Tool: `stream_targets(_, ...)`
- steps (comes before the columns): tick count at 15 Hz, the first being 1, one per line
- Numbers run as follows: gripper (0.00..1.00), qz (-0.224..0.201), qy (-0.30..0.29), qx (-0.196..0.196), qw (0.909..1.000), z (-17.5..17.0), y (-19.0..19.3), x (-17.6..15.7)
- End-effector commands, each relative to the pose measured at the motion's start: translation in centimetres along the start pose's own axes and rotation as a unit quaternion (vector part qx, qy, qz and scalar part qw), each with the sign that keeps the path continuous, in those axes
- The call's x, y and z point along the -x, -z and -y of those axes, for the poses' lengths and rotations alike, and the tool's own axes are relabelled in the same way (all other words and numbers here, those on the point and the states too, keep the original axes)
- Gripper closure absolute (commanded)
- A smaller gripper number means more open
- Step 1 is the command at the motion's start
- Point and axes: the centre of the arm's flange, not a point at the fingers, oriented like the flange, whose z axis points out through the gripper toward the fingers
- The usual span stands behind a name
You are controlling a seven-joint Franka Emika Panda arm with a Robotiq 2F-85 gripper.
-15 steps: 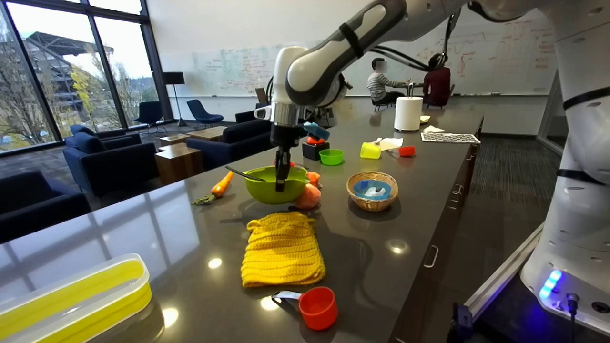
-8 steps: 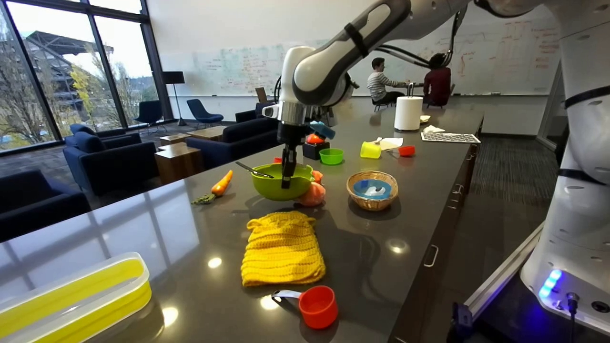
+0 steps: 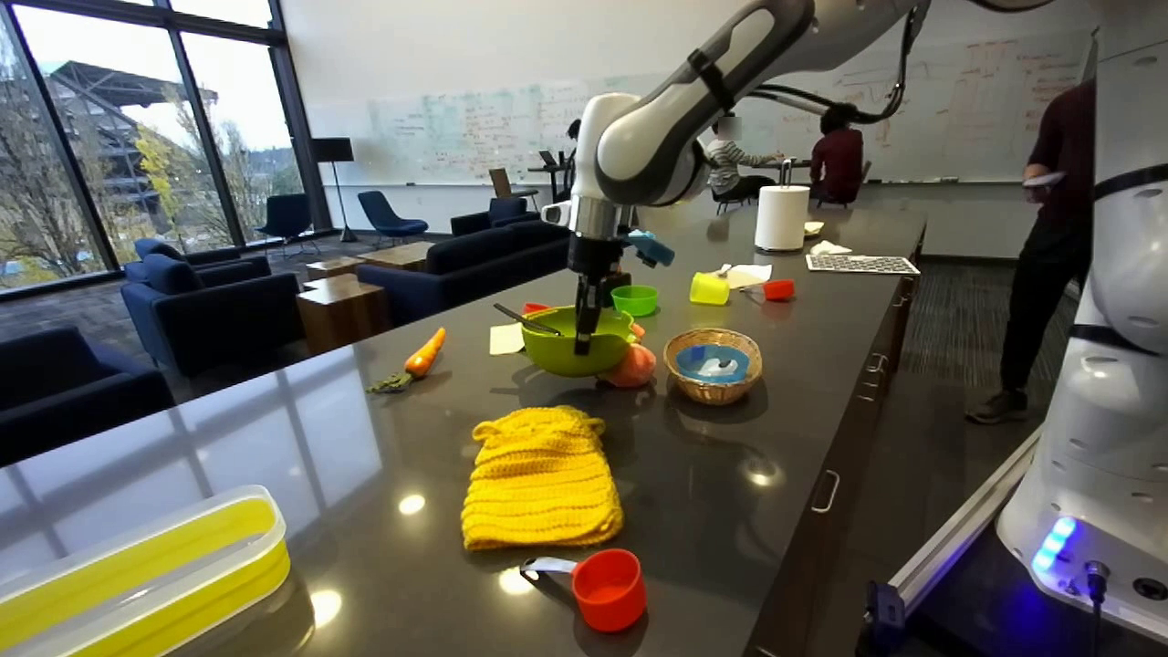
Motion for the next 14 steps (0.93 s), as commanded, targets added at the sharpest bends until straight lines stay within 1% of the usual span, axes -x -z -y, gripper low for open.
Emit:
stream_targets(1, 0.99, 0.011, -0.014, 0.006, 0.9998, 1.0, -0.8, 2.8)
stream_targets(3, 0.99, 0.017, 0.012, -0.017, 0.9996, 2.6, -1.6, 1.7)
stream_targets(6, 0.99, 0.034, 0.055, -0.018, 0.9977, 5.8, -2.7, -0.5)
stream_targets(8, 0.99, 0.055, 0.079, -0.023, 0.9951, 7.8, -4.0, -1.0)
stream_targets(9, 0.99, 0.063, 0.089, -0.023, 0.9938, 8.4, -4.5, -1.1)
stream_targets(14, 0.99, 0.074, 0.104, -0.010, 0.9918, 8.4, -4.9, -1.1)
